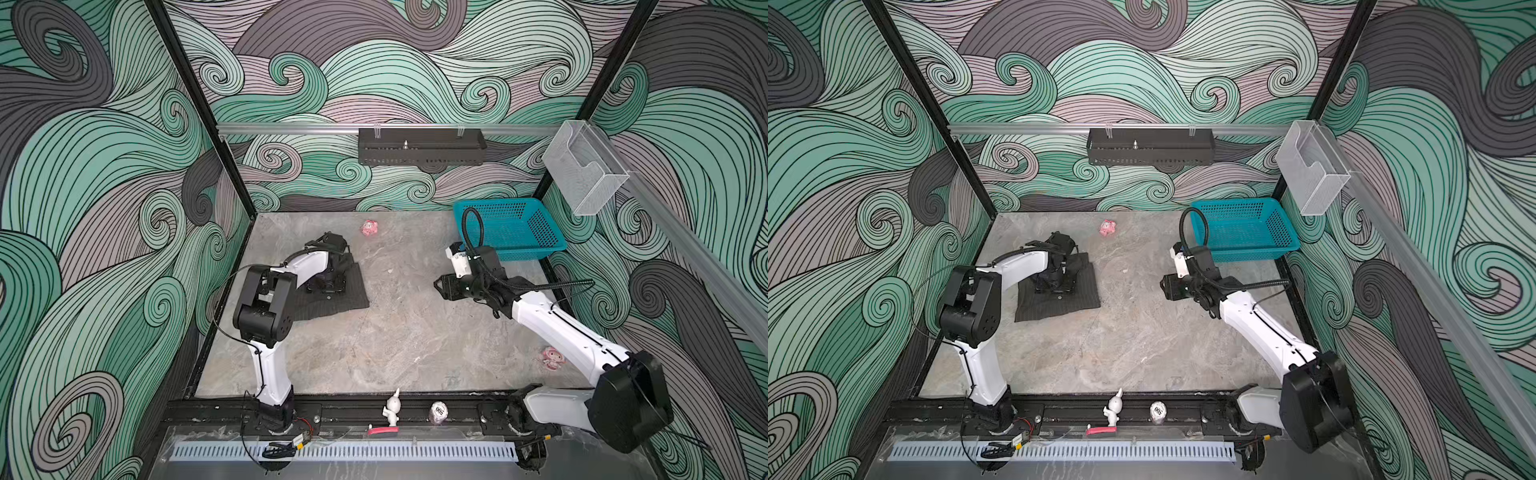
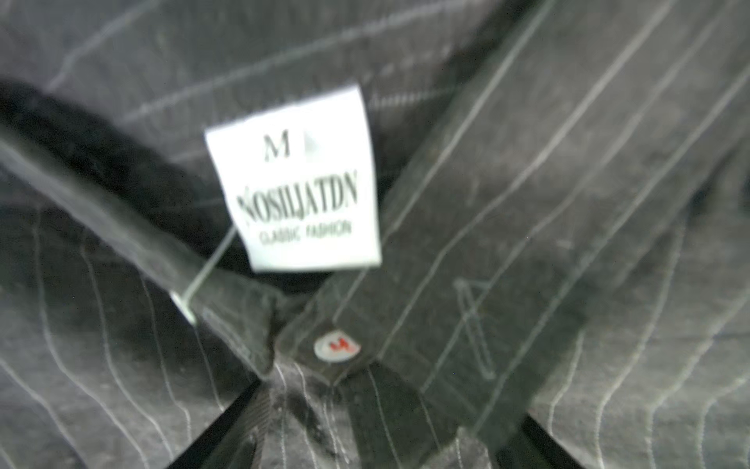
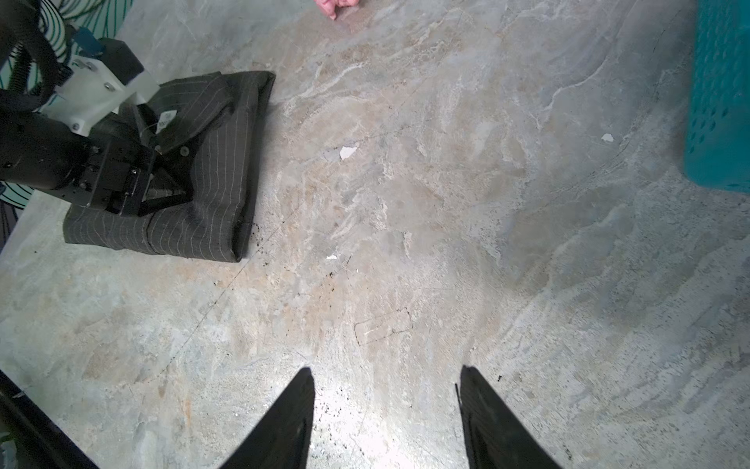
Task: Fold and stack the long sleeve shirts
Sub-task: 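Drag the shirt away from the robot with the left gripper while the right arm withdraws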
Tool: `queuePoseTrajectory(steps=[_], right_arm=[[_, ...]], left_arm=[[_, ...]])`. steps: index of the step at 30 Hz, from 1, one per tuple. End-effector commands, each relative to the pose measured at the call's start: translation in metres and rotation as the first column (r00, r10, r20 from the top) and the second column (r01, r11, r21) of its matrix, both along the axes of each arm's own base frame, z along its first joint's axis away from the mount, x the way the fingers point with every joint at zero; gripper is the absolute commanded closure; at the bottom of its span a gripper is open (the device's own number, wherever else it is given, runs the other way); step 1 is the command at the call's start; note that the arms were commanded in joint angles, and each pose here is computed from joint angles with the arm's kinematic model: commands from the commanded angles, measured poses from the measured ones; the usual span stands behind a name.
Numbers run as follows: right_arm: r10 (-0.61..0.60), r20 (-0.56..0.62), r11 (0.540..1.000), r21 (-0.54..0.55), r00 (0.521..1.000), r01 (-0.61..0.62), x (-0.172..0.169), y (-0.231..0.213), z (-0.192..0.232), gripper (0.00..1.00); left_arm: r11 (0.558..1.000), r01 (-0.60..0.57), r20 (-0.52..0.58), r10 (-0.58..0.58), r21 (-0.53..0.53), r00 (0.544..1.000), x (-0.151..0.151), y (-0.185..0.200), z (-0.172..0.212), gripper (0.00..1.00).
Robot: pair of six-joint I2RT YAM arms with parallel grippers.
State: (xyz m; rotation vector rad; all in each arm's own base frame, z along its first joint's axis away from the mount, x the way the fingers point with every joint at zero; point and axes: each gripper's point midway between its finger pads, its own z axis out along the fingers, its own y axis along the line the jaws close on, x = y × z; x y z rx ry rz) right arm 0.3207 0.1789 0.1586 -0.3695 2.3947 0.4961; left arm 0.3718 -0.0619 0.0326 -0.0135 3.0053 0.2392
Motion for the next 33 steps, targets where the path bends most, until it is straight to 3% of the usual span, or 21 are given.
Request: queuePoseTrajectory(steps=[1, 3, 7, 10, 12, 17, 21, 24, 29, 33], right_arm=[[0.010, 0.017, 0.999, 0.043, 1.000, -0.010, 0.000, 0.005, 0.006, 0.42], [0.012, 0.012, 0.999, 0.050, 1.000, -0.012, 0.000, 0.006, 0.007, 0.42], [0.019, 0.012, 0.997, 0.078, 1.000, -0.020, -0.002, 0.010, 0.011, 0.42], [0.025, 0.006, 0.995, 0.095, 1.000, -0.025, -0.004, 0.013, 0.013, 0.43], [0.027, 0.009, 0.994, 0.105, 1.000, -0.028, -0.005, 0.015, 0.016, 0.43], [0.039, 0.012, 0.992, 0.119, 0.999, -0.040, -0.008, 0.020, 0.019, 0.43], [0.048, 0.006, 0.991, 0.127, 0.999, -0.049, -0.011, 0.022, 0.018, 0.43], [0.055, -0.002, 0.991, 0.125, 0.999, -0.054, -0.013, 0.023, 0.015, 0.43], [0.058, -0.015, 0.990, 0.130, 0.998, -0.056, -0.014, 0.024, 0.009, 0.43], [0.053, -0.030, 0.989, 0.137, 0.998, -0.049, -0.012, 0.026, 0.003, 0.43]], left_arm=[[0.996, 0.085, -0.107, -0.082, 0.025, 0.991, -0.003, 0.022, -0.003, 0.20], [0.994, 0.102, -0.060, -0.099, 0.041, 0.993, 0.003, 0.023, 0.014, 0.21], [0.999, 0.048, 0.166, -0.050, 0.015, 0.985, 0.007, 0.013, 0.083, 0.15], [0.994, -0.106, 0.237, 0.110, -0.029, 0.965, -0.013, 0.020, 0.110, 0.03], [0.982, -0.185, 0.247, 0.191, -0.048, 0.950, -0.024, 0.025, 0.106, 0.01], [0.955, -0.283, 0.174, 0.295, -0.092, 0.939, -0.034, 0.033, 0.061, 0.01], [0.938, -0.325, 0.034, 0.331, -0.119, 0.943, -0.031, 0.033, 0.024, 0.02], [0.929, -0.351, -0.006, 0.353, -0.117, 0.936, -0.024, 0.042, -0.002, 0.03], [0.935, -0.346, -0.078, 0.341, -0.076, 0.937, -0.012, 0.064, -0.027, 0.03], [0.959, -0.274, -0.142, 0.262, -0.076, 0.955, 0.015, 0.075, -0.035, 0.03]])
